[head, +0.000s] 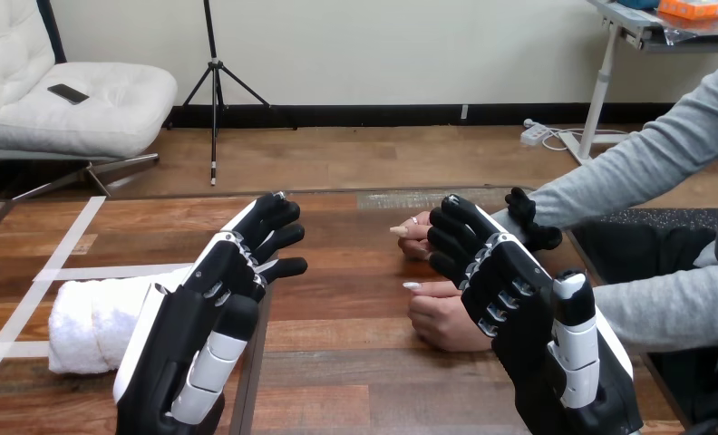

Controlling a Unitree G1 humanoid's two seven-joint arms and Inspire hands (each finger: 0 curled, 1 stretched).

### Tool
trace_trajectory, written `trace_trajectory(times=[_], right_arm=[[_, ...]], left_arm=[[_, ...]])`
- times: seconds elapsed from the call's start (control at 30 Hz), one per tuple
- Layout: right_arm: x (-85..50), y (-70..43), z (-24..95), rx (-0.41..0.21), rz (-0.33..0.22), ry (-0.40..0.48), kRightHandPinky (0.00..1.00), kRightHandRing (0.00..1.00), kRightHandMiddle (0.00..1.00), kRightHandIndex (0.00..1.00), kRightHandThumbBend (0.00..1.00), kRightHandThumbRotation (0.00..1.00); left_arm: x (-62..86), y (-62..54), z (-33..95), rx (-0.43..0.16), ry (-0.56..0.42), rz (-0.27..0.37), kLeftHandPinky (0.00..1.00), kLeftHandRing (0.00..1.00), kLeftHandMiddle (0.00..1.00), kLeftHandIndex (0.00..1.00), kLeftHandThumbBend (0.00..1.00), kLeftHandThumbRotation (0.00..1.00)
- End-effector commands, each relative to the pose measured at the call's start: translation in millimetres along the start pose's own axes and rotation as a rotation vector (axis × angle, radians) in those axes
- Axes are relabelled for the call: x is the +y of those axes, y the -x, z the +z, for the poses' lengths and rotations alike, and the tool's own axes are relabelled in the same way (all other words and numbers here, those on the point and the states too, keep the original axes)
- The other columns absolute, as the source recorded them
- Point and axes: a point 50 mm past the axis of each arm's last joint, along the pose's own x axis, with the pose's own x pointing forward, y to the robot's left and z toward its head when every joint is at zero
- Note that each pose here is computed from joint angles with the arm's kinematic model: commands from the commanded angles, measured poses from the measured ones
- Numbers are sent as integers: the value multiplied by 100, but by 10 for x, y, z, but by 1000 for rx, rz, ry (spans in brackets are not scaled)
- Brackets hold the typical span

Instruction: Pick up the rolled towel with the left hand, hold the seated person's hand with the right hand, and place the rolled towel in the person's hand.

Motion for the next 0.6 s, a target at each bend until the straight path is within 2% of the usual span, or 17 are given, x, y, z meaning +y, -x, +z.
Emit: trace_trajectory(times=[0.0, 0.57], right_arm=[[-21, -118, 130, -75, 22, 32, 98, 96, 94, 91, 81, 97], [-13, -117, 129, -72, 22, 24, 98, 96, 93, 91, 82, 96]], left_arm=[[11, -136, 120, -93, -12, -10, 77, 86, 88, 86, 79, 86], [16, -138, 125, -95, -22, -11, 78, 86, 87, 87, 79, 86]])
